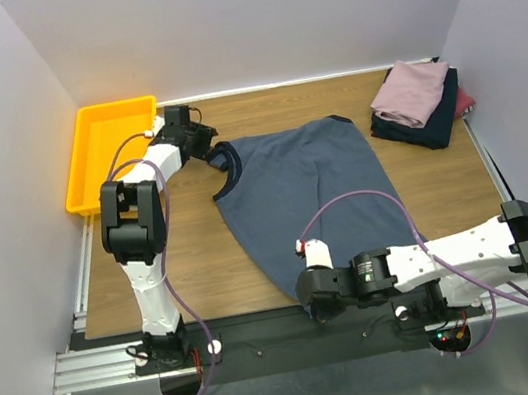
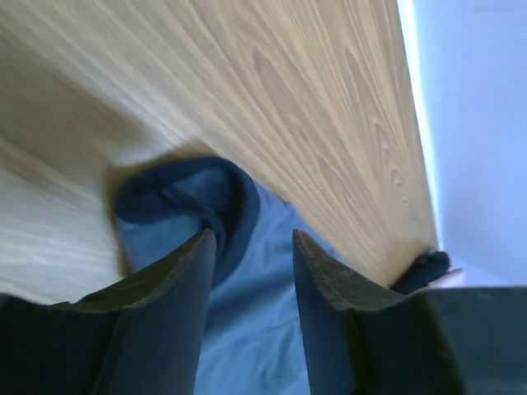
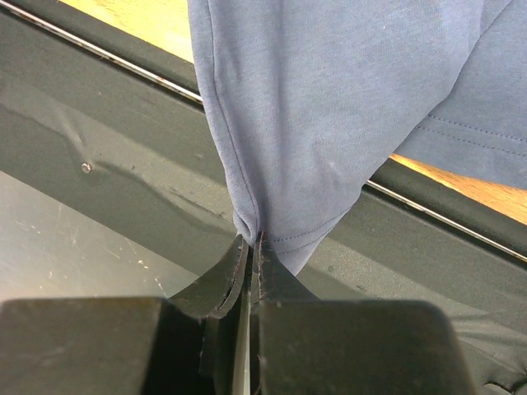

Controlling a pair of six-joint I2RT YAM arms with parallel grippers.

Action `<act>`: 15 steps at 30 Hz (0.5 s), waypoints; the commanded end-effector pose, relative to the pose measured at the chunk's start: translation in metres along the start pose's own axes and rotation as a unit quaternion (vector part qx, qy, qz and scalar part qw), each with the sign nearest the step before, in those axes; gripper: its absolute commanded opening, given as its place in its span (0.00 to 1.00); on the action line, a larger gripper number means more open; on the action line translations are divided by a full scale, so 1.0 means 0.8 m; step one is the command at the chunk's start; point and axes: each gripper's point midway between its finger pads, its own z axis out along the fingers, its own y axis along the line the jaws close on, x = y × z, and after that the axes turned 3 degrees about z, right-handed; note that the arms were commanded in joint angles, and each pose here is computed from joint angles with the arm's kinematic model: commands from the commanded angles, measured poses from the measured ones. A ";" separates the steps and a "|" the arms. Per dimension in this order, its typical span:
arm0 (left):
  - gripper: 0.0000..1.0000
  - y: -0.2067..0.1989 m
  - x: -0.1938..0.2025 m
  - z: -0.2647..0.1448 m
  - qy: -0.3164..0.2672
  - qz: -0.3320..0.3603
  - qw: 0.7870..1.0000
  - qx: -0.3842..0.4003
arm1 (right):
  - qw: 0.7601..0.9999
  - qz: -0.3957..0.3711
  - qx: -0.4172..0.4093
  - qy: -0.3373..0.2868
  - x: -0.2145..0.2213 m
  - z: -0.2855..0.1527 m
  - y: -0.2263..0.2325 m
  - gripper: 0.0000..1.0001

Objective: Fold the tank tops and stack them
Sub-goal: Flatten the tank top out

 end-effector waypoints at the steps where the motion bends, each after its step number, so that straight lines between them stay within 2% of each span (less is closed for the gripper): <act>1: 0.55 -0.041 0.009 -0.019 -0.008 -0.054 0.998 0.013 | 1.000 0.007 -0.003 -0.009 -0.003 -0.002 0.001 0.00; 4: 0.55 -0.032 0.028 -0.002 0.009 -0.057 0.998 -0.017 | 1.000 0.011 -0.005 -0.011 -0.004 -0.004 0.001 0.00; 8: 0.55 -0.008 0.029 0.015 -0.012 -0.060 0.997 -0.057 | 1.000 0.015 -0.007 -0.013 -0.004 -0.006 0.000 0.00; 15: 0.55 -0.001 0.018 0.021 -0.025 -0.058 0.996 -0.063 | 1.000 0.023 -0.003 -0.014 -0.003 -0.004 -0.006 0.00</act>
